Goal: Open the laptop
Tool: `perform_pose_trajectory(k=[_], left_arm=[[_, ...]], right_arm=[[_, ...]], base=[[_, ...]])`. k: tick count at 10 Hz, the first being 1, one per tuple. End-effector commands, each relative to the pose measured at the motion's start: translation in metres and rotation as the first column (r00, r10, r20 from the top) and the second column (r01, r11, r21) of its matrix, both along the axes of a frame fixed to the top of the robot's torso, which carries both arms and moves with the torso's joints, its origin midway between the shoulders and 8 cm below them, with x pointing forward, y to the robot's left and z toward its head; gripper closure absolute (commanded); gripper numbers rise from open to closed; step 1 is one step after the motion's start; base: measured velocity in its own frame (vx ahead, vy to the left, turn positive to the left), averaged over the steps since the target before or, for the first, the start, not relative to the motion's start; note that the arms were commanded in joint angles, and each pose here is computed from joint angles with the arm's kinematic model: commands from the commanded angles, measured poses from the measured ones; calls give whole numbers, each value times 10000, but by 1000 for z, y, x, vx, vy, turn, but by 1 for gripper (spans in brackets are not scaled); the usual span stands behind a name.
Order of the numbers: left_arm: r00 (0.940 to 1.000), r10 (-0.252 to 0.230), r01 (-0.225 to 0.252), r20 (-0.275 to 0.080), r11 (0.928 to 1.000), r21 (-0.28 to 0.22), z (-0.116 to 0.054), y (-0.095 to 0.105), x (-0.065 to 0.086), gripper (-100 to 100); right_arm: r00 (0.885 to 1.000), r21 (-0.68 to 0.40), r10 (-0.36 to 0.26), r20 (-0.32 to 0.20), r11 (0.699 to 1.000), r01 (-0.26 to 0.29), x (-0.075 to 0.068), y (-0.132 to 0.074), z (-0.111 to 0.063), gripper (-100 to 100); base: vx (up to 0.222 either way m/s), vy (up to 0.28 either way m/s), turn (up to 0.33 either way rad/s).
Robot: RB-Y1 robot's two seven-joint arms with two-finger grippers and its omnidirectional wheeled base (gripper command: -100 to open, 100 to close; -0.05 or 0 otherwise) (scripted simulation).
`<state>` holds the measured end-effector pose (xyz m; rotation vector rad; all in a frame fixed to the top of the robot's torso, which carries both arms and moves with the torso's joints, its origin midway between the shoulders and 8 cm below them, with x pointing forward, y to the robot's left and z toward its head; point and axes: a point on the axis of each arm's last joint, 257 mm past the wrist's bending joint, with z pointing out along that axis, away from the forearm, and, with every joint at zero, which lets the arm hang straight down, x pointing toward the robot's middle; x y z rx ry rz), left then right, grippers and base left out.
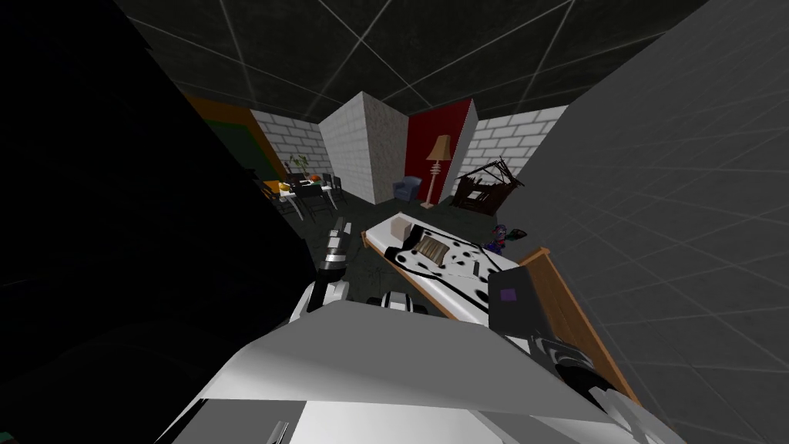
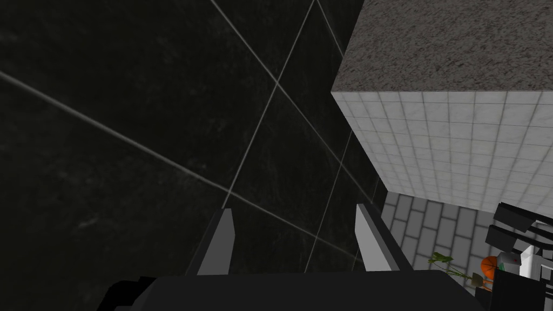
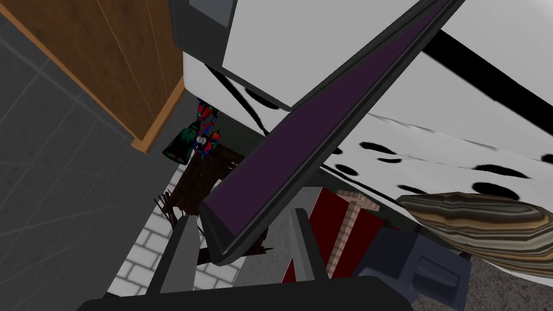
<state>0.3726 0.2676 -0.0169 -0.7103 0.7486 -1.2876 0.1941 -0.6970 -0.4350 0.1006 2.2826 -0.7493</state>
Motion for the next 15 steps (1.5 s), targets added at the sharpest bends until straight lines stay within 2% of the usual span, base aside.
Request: perform_pose_trajectory(k=[1, 4, 5, 6, 8, 11, 12, 13, 14, 15], left_arm=[[10000, 0, 0, 3, 10000, 2, 0, 0, 0, 0], [10000, 0, 0, 1, 10000, 2, 0, 0, 0, 0], [10000, 0, 0, 1, 10000, 2, 0, 0, 0, 0], [10000, 0, 0, 1, 10000, 0, 0, 0, 0, 0], [10000, 0, 0, 0, 10000, 1, 0, 0, 0, 0], [10000, 0, 0, 1, 10000, 1, 0, 0, 0, 0], [10000, 0, 0, 1, 10000, 1, 0, 0, 0, 0], [10000, 0, 0, -1, 10000, 0, 0, 0, 0, 0], [10000, 2, -2, -1, 10000, 2, 0, 0, 0, 0], [10000, 1, -1, -2, 10000, 1, 0, 0, 0, 0]], right_arm=[[9991, 678, -31, 432, 9977, 2, 15, 23, -14, 100], [9942, 1684, -113, 1073, 9857, -70, 40, 60, -33, 100], [9942, 1684, -113, 1073, 9857, -70, 40, 60, -33, 100], [9886, 2341, -190, 1491, 9721, -166, 57, 86, -44, 100], [9886, 2341, -190, 1491, 9721, -166, 57, 86, -44, 100], [9771, 3293, -340, 2100, 9435, -379, 83, 125, -56, 100], [9796, 3035, -368, 1975, 9525, -254, 80, 111, -51, 100], [9797, 3567, -229, 1990, 9329, -506, 77, 144, -73, 100], [9798, 3533, -146, 1994, 9337, -580, 77, 145, -72, 100], [9786, 3947, -196, 2051, 9165, -644, 75, 168, -87, 100]], base=[[-110, -193, -1], [-130, -178, -1], [-87, -112, 9], [-130, -148, -29], [-80, -119, 4], [-92, -137, -19], [-65, -79, 6], [-8, -145, -163], [24, -149, -99], [43, -207, -142]])
